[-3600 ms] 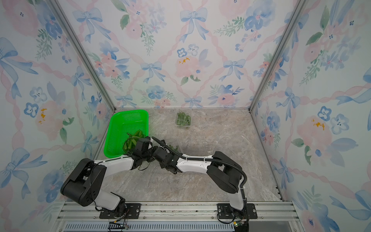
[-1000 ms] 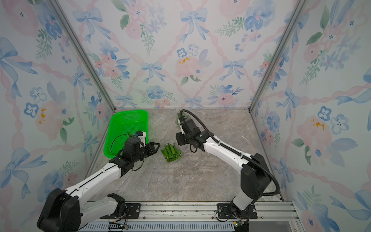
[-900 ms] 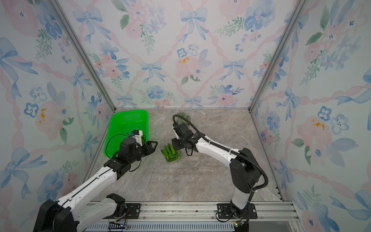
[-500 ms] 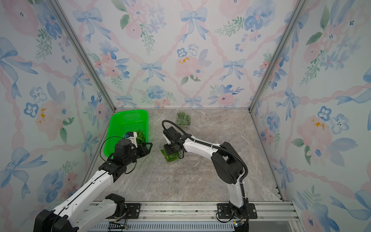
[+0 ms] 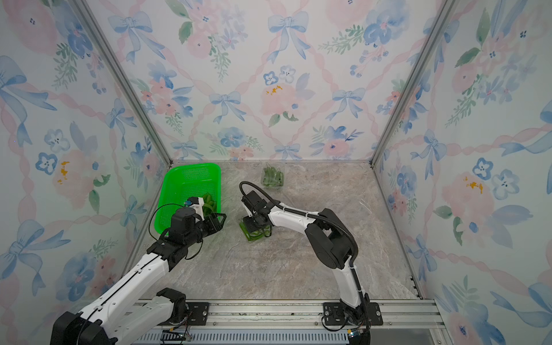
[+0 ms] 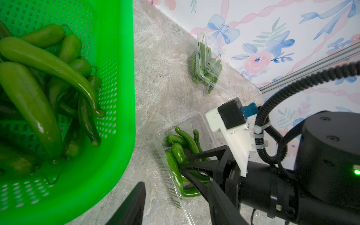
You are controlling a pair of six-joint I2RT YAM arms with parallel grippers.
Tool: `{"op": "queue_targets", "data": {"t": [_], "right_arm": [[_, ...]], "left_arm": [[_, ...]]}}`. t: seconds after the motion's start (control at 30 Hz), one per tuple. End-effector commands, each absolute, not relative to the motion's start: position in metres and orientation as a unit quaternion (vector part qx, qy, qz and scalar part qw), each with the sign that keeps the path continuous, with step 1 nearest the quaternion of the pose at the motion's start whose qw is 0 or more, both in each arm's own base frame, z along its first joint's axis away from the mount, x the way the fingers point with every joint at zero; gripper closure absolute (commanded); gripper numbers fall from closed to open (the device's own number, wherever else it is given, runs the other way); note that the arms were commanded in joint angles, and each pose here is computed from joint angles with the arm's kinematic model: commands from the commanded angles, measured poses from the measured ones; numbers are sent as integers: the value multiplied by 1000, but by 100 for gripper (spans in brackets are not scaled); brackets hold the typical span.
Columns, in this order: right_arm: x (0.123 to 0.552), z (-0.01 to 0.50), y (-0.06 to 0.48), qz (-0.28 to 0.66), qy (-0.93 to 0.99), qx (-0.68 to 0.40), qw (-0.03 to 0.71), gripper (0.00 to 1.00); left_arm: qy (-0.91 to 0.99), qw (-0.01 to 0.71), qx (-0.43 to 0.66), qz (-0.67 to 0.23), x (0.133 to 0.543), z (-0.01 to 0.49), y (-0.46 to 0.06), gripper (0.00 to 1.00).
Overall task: Take small green peppers out of containers
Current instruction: Pick up the green pepper from the packing box.
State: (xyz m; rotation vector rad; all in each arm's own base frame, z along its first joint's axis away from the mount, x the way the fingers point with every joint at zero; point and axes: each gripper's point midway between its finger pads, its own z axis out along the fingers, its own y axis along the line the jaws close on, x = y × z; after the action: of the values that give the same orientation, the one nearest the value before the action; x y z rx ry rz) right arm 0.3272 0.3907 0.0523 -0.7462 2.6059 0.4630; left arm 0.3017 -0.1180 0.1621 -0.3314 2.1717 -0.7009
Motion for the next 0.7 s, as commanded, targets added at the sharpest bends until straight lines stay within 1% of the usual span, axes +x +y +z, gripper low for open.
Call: {"op": "queue_targets", "data": {"t": [0.0,0.13,0.27,0.37,0.53,0.67], "right_arm": [[332,50,394,167,931,-262,194,71],[331,51,395,172,930,-262,191,83],[328,64,397,184,927,-263,196,93],[328,90,397,194,919,-262,219,94],[327,149,396,220,901,-262,268,96],[328,183,403,252,884,-261,294,97]], "left_arm": [[865,405,-125,-269,299,156,-115,46],[865,406,-125,-267,300,157,-113,46],[862,412,-125,-267,301,160,-111,46],[856,423,-127,-268,302,169,-108,46],[845,442,-133,-270,307,186,-101,45],[835,456,-150,-268,313,198,-89,45]]}}
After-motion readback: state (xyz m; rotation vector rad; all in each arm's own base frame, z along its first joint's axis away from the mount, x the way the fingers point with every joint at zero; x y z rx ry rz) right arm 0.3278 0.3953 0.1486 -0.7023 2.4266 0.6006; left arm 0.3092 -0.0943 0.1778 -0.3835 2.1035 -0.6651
